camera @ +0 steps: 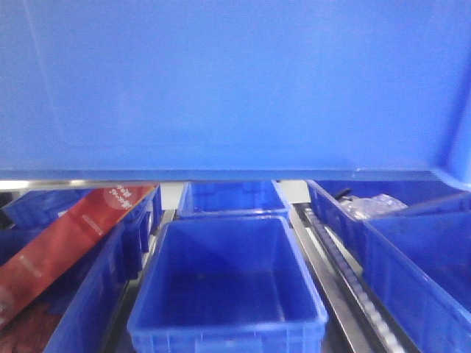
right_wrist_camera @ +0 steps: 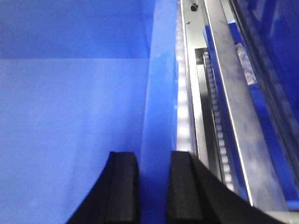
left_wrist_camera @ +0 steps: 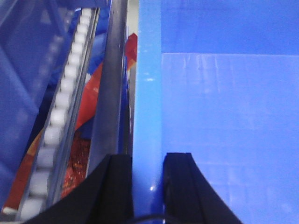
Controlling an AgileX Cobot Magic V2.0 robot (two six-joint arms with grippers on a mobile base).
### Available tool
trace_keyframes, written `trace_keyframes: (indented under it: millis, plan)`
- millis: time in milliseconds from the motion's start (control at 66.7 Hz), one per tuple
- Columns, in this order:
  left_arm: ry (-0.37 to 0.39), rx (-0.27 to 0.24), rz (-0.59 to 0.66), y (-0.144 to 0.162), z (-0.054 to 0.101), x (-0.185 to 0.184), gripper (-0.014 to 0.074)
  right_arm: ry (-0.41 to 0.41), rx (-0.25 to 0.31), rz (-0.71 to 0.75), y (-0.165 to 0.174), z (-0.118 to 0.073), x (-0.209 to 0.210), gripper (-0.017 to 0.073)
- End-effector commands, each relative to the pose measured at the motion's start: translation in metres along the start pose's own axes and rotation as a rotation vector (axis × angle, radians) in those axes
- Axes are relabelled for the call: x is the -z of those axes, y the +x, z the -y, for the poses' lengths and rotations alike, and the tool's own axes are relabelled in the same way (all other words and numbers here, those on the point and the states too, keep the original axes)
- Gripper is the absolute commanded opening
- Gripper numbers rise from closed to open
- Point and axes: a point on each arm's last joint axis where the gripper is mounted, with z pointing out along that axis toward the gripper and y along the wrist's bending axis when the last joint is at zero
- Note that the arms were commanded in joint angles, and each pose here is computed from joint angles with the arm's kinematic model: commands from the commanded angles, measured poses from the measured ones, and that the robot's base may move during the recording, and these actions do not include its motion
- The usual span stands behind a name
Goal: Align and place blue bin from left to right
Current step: 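Drive the held blue bin toward another rack of blue bins, then push the held blue bin forward over the rack's steel rail with both grippers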
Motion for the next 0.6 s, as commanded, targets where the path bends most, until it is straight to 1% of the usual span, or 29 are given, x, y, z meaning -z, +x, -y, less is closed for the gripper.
trace_keyframes:
  millis: [0,584]
  plan:
    - [0.058,-0.005,0.095,-0.0098,0.0022,0.0081,-0.0111,-0.070,0.022,0.102,-0.0110,-0.0055,0.0098,-0.0078]
    - [0.058,-0.006,0.098,-0.0100,0.0023,0.0081,-0.0111,-0.070,0.022,0.102,-0.0110,-0.0055,0.0098,-0.0078]
